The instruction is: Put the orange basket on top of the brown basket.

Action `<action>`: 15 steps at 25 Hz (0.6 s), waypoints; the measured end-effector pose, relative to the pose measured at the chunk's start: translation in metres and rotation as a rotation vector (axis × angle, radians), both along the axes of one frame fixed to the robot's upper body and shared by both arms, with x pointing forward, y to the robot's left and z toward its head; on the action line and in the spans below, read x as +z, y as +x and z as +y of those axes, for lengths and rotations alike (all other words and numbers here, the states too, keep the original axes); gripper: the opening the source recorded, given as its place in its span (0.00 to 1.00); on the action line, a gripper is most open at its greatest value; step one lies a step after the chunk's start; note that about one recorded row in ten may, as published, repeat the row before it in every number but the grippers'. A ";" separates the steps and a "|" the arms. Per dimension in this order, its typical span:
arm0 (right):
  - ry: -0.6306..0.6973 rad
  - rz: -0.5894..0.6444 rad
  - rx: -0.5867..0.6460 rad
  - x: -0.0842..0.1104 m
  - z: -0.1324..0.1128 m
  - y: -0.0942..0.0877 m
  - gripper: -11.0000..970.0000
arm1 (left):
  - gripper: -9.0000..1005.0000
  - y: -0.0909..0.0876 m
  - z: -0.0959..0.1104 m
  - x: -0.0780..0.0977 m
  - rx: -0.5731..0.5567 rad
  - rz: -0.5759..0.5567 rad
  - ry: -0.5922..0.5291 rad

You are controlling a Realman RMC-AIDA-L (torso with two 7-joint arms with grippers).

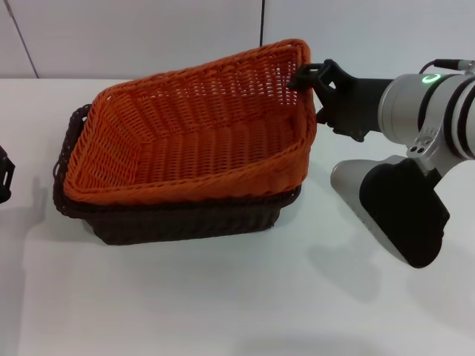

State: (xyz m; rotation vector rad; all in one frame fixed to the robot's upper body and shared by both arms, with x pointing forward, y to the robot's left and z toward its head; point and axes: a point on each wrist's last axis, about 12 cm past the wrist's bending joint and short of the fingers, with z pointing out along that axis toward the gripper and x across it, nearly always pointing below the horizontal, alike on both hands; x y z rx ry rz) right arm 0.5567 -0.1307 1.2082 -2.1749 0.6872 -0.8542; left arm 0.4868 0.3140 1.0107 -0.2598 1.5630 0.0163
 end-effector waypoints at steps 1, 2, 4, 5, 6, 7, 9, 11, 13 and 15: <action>0.011 -0.007 -0.014 0.002 -0.001 0.000 0.59 | 0.71 0.001 0.000 0.000 -0.001 0.000 0.001; 0.023 -0.012 -0.025 0.003 -0.002 -0.001 0.62 | 0.71 0.001 0.000 0.000 -0.002 0.000 0.002; 0.050 -0.022 -0.044 0.007 -0.004 -0.004 0.65 | 0.71 0.001 0.000 0.000 -0.005 0.003 0.004; 0.061 -0.020 -0.054 0.008 -0.006 -0.007 0.65 | 0.71 0.001 0.000 0.000 -0.006 0.005 0.005; 0.073 -0.019 -0.060 0.009 -0.008 -0.011 0.65 | 0.71 0.001 0.000 -0.001 -0.006 0.008 0.006; 0.084 -0.017 -0.066 0.010 -0.009 -0.014 0.65 | 0.71 0.002 0.001 -0.001 -0.007 0.010 0.006; 0.118 -0.019 -0.086 0.013 -0.014 -0.021 0.65 | 0.71 0.002 0.002 -0.001 -0.007 0.013 0.012; 0.161 -0.035 -0.114 0.016 -0.019 -0.022 0.65 | 0.71 0.002 0.002 -0.001 -0.008 0.014 0.018; 0.235 -0.061 -0.169 0.019 -0.028 -0.021 0.65 | 0.71 0.003 0.002 -0.001 -0.010 0.015 0.021; 0.321 -0.082 -0.241 0.020 -0.041 -0.019 0.65 | 0.71 0.003 0.002 0.000 -0.011 0.015 0.023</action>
